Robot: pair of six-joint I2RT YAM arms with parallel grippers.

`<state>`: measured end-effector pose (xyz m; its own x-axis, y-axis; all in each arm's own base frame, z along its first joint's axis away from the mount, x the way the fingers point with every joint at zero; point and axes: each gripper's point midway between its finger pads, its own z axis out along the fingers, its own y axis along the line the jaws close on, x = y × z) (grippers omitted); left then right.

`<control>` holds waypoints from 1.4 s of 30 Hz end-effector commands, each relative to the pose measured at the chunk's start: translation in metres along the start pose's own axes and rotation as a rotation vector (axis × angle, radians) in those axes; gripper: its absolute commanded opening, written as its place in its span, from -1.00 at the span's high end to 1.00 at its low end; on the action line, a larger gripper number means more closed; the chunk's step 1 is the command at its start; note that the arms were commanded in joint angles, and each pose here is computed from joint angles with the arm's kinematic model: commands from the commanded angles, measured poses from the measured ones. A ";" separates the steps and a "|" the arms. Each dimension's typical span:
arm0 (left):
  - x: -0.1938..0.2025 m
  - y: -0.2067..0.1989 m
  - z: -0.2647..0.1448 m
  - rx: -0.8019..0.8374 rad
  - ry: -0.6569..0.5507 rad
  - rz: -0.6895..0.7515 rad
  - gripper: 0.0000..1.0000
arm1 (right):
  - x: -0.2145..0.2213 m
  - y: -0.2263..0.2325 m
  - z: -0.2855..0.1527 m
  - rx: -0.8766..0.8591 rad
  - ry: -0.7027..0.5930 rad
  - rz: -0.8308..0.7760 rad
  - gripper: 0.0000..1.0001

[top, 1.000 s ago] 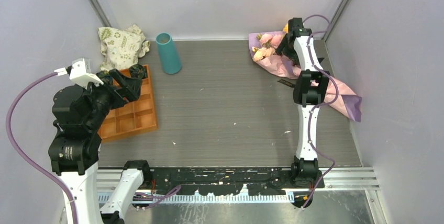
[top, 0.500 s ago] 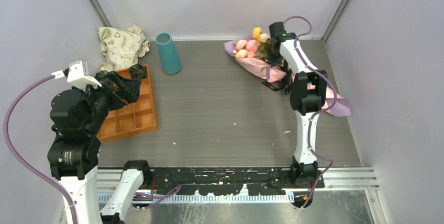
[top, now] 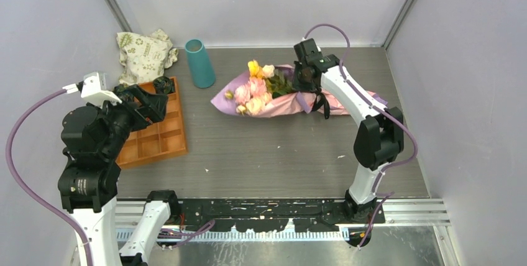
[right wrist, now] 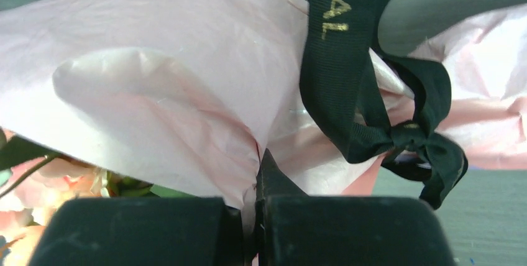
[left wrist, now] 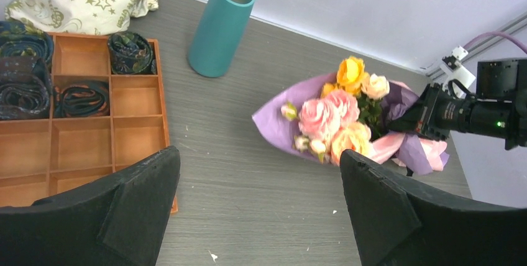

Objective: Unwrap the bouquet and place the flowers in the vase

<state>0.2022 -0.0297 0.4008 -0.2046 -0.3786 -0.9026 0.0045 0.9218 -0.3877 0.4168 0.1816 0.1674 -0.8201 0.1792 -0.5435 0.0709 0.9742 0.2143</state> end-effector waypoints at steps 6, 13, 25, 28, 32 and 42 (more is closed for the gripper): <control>0.005 -0.009 0.022 0.069 0.012 -0.004 -0.98 | 0.054 0.019 -0.022 -0.060 0.014 -0.061 0.99; 0.016 -0.011 0.028 0.094 0.060 -0.010 -0.95 | 0.057 0.030 -0.034 -0.042 -0.001 -0.101 0.18; 0.029 -0.009 0.031 0.103 0.090 -0.010 -0.95 | 0.040 -0.028 -0.032 0.217 -0.064 -0.306 -0.99; 0.030 -0.008 0.031 0.102 0.092 -0.009 -0.94 | 0.055 -0.032 -0.005 0.247 0.027 -0.359 -0.99; 0.028 -0.008 0.027 0.098 0.077 0.003 -0.94 | 0.079 -0.035 0.031 0.236 0.119 -0.364 -0.99; 0.033 -0.008 0.032 0.105 0.089 -0.014 -0.94 | 0.136 -0.027 0.092 -0.001 0.344 -0.236 -0.91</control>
<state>0.2204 -0.0471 0.3570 -0.3302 -0.3810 -0.8636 0.0537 0.9059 -0.4201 0.3590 0.1666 0.0386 -0.9329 -0.1210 -0.3393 -0.1085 0.9925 -0.0557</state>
